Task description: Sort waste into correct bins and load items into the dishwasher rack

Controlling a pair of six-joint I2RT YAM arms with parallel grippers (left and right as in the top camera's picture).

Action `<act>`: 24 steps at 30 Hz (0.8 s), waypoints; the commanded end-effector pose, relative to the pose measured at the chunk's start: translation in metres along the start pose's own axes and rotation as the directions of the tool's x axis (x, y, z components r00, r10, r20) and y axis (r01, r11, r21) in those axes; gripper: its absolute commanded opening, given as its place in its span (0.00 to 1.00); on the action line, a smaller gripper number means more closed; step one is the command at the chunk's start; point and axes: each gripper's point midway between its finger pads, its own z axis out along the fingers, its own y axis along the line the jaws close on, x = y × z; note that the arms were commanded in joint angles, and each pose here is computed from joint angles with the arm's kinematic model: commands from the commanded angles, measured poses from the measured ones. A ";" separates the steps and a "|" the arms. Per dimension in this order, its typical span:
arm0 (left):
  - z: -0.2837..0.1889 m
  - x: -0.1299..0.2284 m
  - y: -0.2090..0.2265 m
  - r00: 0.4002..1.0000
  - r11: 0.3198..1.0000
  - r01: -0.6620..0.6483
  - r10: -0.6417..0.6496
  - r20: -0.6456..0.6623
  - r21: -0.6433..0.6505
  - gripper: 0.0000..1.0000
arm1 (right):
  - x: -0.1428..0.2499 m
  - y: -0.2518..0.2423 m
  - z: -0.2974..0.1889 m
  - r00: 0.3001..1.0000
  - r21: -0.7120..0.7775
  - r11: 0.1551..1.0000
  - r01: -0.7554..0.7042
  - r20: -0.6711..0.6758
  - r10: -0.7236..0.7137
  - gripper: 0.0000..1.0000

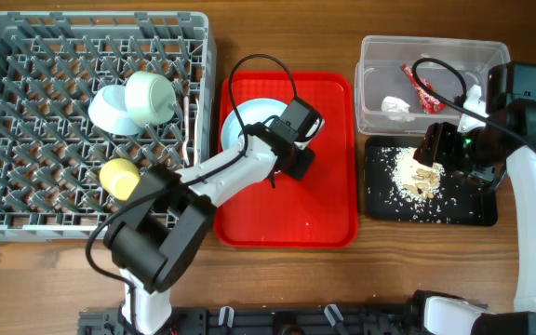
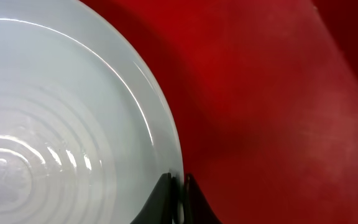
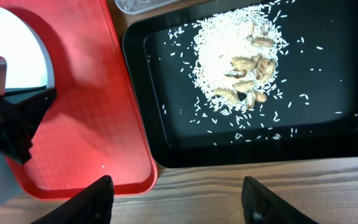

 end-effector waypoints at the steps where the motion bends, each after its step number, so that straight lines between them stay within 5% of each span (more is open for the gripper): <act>1: -0.047 -0.029 -0.012 0.992 0.999 0.027 -0.032 0.121 0.043 0.04 | -0.004 -0.001 -0.007 0.999 0.009 1.000 0.021 0.029 -0.022 0.66; 8: -0.202 -0.081 0.020 0.875 0.994 0.075 -0.102 0.474 0.075 0.04 | -0.004 -0.001 -0.007 0.999 0.009 1.000 0.022 0.027 -0.022 0.66; 13: -0.279 -0.077 0.083 0.757 0.943 0.180 -0.315 0.572 0.280 0.04 | -0.004 -0.001 -0.007 0.999 0.009 1.000 0.022 0.027 -0.022 0.66; 18: -0.280 -0.060 0.136 0.727 0.830 0.218 -0.489 0.482 0.514 0.04 | -0.004 -0.001 -0.007 0.999 0.009 1.000 0.021 0.027 -0.021 0.66; 24: -0.233 -0.049 0.163 0.737 0.728 0.296 -0.586 0.337 0.618 0.04 | -0.004 -0.001 -0.007 0.999 0.009 1.000 0.021 0.027 -0.021 0.66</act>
